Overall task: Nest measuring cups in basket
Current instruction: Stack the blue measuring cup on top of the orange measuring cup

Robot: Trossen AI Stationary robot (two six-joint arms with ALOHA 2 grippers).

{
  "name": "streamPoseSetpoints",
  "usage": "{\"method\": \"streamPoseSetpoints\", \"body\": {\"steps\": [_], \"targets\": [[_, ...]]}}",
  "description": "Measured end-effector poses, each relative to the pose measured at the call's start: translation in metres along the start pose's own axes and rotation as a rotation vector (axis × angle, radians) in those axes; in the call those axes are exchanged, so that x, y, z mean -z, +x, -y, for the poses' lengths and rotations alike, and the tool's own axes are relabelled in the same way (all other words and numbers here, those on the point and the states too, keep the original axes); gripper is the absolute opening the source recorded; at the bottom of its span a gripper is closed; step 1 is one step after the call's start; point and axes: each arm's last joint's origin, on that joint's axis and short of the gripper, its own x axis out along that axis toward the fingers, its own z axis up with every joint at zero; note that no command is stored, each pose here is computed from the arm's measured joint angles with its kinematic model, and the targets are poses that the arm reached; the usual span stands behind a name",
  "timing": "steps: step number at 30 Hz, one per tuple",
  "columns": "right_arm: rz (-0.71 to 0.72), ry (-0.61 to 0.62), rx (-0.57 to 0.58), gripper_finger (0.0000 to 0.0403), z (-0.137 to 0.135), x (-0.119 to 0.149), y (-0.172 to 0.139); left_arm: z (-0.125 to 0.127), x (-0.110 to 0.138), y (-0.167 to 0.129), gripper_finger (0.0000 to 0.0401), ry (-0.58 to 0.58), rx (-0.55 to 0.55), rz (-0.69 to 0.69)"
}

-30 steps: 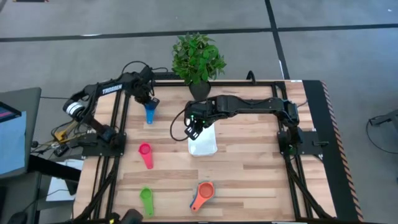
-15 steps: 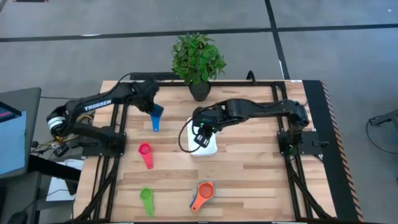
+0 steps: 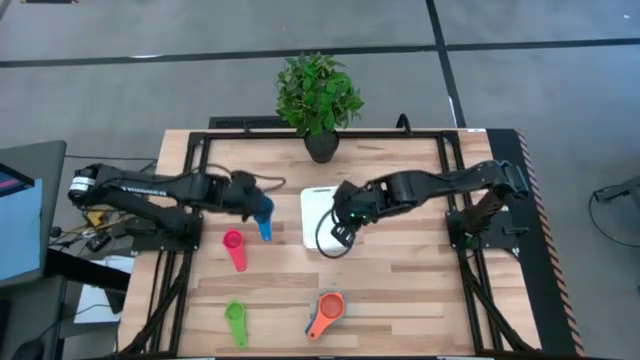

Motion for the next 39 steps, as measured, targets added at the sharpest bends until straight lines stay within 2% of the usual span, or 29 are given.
{"method": "streamPoseSetpoints", "body": {"steps": [8, 13, 15, 18, 22, 28, 31, 35, 39], "targets": [[0.11, 0.195, -0.007, 0.0129, -0.028, 0.035, -0.018, 0.022, 0.034, -0.014, 0.0, -0.012, 0.099, 0.059], [0.14, 0.335, -0.084, 0.0128, -0.05, 0.054, -0.024, 0.039, 0.063, -0.018, 0.0, 0.056, 0.191, -0.011], [0.143, 0.36, -0.117, 0.0128, -0.059, 0.065, -0.028, 0.047, 0.078, -0.021, 0.0, 0.089, 0.234, -0.031], [0.126, 0.388, -0.136, 0.0125, -0.071, 0.084, -0.031, 0.052, 0.102, -0.022, 0.0, 0.138, 0.24, -0.053], [0.078, 0.412, -0.158, 0.0119, -0.083, 0.114, -0.042, 0.06, 0.131, -0.019, 0.0, 0.138, 0.25, -0.068], [0.076, 0.454, -0.179, 0.011, -0.093, 0.151, -0.058, 0.092, 0.161, -0.005, 0.0, 0.116, 0.428, -0.086], [0.078, 0.48, -0.175, 0.0105, -0.093, 0.161, -0.063, 0.107, 0.17, 0.004, 0.0, 0.133, 0.516, -0.097], [0.062, 0.512, -0.185, 0.0099, -0.095, 0.17, -0.067, 0.118, 0.172, 0.014, 0.0, 0.14, 0.55, -0.102], [0.056, 0.507, -0.192, 0.0097, -0.096, 0.173, -0.069, 0.134, 0.165, 0.006, 0.0, 0.209, 0.592, -0.07]]}}
